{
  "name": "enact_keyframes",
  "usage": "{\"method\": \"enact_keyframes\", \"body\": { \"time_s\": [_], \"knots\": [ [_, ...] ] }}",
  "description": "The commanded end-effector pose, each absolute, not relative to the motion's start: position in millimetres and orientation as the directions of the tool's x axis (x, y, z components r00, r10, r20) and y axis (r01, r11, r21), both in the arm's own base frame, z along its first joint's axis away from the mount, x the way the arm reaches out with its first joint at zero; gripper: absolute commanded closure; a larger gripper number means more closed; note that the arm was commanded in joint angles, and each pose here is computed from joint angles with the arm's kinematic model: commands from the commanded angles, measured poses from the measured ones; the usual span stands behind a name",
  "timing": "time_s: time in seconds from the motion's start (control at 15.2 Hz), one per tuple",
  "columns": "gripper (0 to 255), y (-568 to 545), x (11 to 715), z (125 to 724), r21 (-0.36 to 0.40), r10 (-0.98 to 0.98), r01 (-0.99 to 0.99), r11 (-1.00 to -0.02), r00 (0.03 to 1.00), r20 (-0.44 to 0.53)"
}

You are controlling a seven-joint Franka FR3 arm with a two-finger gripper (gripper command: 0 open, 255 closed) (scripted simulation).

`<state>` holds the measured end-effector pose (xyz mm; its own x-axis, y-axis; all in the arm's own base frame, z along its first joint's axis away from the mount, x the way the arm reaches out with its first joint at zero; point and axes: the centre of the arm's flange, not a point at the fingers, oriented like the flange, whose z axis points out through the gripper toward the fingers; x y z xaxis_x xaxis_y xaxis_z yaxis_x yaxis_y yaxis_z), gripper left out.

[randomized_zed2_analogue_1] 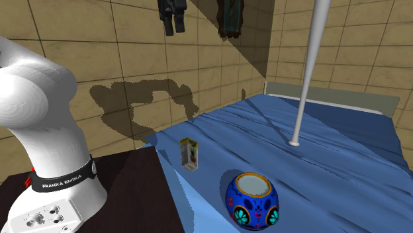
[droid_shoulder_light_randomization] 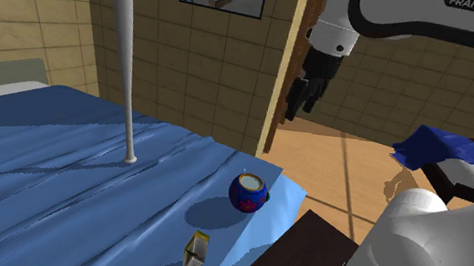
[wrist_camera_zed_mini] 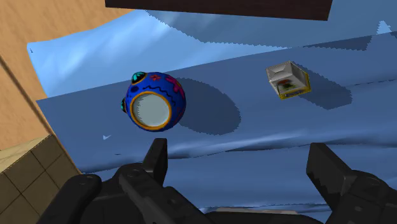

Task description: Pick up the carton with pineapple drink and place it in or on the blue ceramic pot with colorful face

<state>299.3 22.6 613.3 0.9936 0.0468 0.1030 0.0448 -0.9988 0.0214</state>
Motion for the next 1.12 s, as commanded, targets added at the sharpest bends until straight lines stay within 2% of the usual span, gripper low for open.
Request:
{"method": "enact_keyframes", "body": {
  "time_s": [0.0, 1.06],
  "knots": [
    [0, 23, 299, 613, 0.021, 0.047, 0.045, -0.999, 0.994, 0.103],
    [0, 103, 339, 422, -0.004, -0.325, -0.325, -0.946, 0.944, 0.058]
  ]
}}
